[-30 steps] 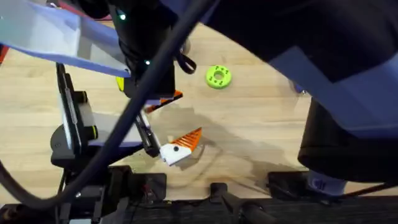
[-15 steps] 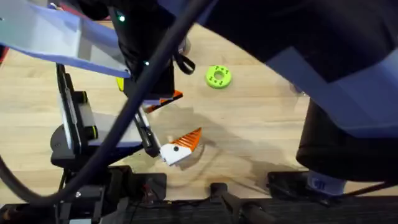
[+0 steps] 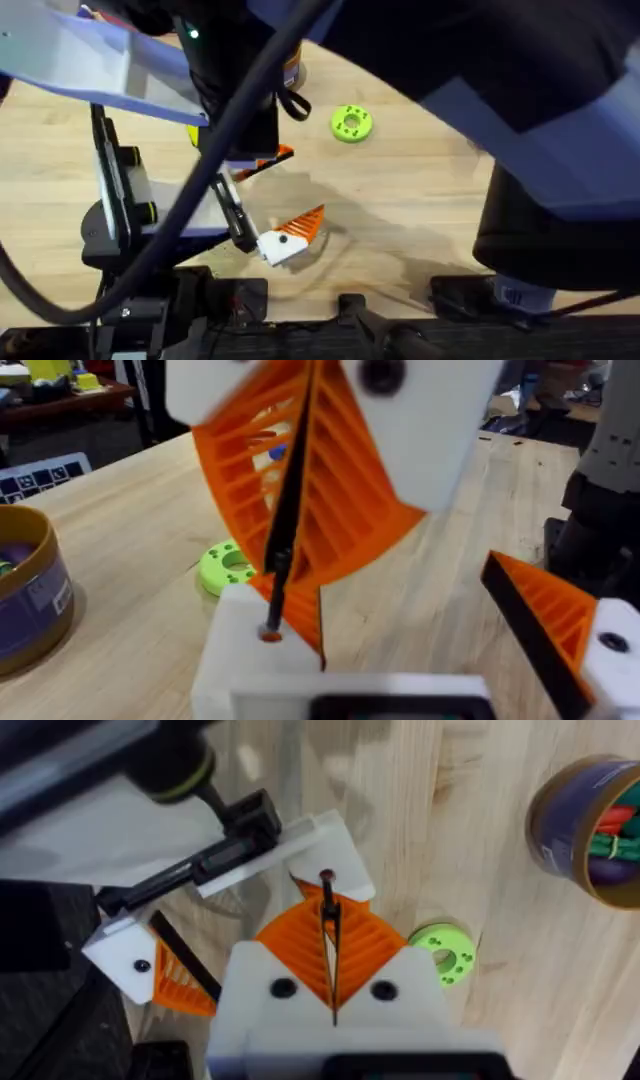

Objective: Pick up the gripper from the table and insert it into the empty holder that is missing its gripper. Then pick up a screw, insert it into the mounting hole, and use the screwdriver to tighten it. Finally, clean up the table by picking up the vegetable and placing it into the bucket.

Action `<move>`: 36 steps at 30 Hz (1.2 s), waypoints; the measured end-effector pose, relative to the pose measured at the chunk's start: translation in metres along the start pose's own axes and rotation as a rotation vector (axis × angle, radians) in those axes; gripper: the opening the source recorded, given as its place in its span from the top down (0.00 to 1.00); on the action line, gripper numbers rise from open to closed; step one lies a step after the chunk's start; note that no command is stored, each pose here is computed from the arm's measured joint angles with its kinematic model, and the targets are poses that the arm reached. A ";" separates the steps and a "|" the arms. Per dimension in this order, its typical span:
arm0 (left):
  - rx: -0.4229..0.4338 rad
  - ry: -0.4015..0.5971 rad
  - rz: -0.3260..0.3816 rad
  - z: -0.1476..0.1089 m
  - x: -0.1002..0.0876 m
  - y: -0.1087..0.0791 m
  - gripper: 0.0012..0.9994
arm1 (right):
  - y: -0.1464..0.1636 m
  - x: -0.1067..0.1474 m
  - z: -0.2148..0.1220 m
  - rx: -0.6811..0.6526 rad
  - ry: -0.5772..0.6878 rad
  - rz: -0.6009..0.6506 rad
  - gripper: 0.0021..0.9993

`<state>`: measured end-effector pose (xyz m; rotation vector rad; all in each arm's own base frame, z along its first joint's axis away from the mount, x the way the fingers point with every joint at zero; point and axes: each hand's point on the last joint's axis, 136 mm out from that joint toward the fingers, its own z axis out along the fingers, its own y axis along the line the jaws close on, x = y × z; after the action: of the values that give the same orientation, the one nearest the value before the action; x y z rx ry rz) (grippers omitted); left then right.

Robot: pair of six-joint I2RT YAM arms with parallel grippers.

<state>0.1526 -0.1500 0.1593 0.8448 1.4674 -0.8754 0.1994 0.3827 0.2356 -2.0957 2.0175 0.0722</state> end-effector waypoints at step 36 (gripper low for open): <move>0.000 0.000 0.000 0.000 0.000 0.000 0.01 | 0.001 0.001 0.013 -0.018 0.033 0.003 1.00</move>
<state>0.1526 -0.1500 0.1594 0.8449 1.4671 -0.8752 0.2003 0.3845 0.2224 -2.1184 2.0468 0.0572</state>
